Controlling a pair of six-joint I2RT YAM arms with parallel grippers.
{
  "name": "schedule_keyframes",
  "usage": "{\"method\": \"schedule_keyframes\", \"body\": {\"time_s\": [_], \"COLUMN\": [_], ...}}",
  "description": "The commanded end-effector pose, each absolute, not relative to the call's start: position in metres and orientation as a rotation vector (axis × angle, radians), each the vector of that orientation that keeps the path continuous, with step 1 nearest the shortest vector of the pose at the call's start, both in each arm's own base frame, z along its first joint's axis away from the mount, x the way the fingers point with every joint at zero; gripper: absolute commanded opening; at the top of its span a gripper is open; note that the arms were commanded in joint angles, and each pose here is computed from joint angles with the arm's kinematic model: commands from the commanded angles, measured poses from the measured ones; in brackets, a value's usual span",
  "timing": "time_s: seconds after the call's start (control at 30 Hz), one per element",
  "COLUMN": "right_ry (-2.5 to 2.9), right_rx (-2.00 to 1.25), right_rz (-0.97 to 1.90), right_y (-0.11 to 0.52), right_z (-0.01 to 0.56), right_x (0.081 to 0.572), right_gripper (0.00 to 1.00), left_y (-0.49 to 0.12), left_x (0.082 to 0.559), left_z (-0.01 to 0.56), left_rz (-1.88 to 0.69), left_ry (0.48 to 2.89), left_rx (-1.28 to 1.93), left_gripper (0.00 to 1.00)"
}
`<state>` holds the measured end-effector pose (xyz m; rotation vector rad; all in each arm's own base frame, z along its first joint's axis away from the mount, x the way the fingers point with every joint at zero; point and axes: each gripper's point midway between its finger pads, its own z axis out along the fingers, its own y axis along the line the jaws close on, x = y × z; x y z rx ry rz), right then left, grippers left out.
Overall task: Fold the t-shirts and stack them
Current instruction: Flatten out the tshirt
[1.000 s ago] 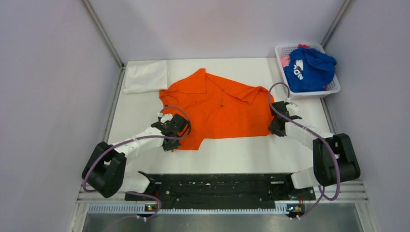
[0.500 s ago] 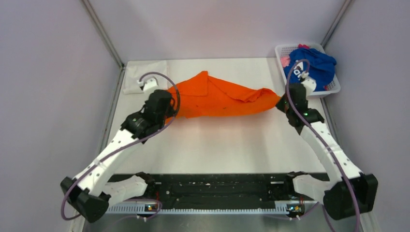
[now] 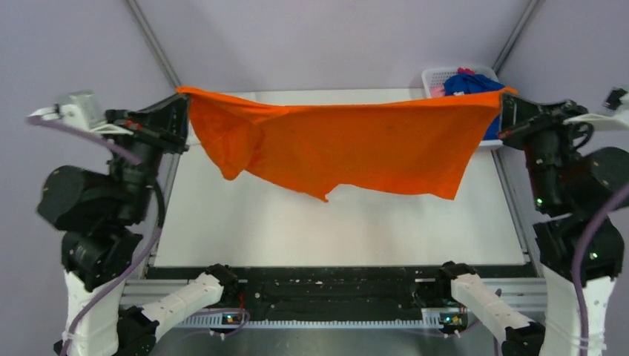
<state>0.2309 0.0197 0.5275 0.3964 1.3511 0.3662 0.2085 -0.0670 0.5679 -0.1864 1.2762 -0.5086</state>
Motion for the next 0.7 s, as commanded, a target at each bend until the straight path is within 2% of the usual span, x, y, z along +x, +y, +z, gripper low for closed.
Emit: {"method": "schedule_keyframes", "body": {"time_s": [0.0,0.13,0.33,0.5,0.67], "right_ry": [1.288,1.232,1.217,1.261,1.423], "right_rx": [0.271,0.194,0.157,0.229,0.357], "right_rz": [0.41,0.492,0.535,0.477,0.354], "right_y": [0.024,0.034,0.041,0.032,0.024], "right_z": [0.565,0.58,0.579,0.558,0.481], "right_x": [0.181,0.147,0.133,0.159,0.23], "right_gripper": [0.0,0.0,0.0,0.0,0.0], "left_y": [-0.068,-0.055,-0.044,-0.046,-0.054], "left_x": [0.153,0.116,0.121,0.166,0.252], "left_z": [0.637,0.671,0.669,0.642,0.569], "left_rz": [-0.575,-0.605,-0.549,-0.436,-0.228], "left_ry": [1.088,0.988,1.0,1.092,1.243], "left_rx": [0.044,0.083,0.04,-0.036,-0.201], "left_gripper": [0.0,0.0,0.0,0.0,0.0]}}
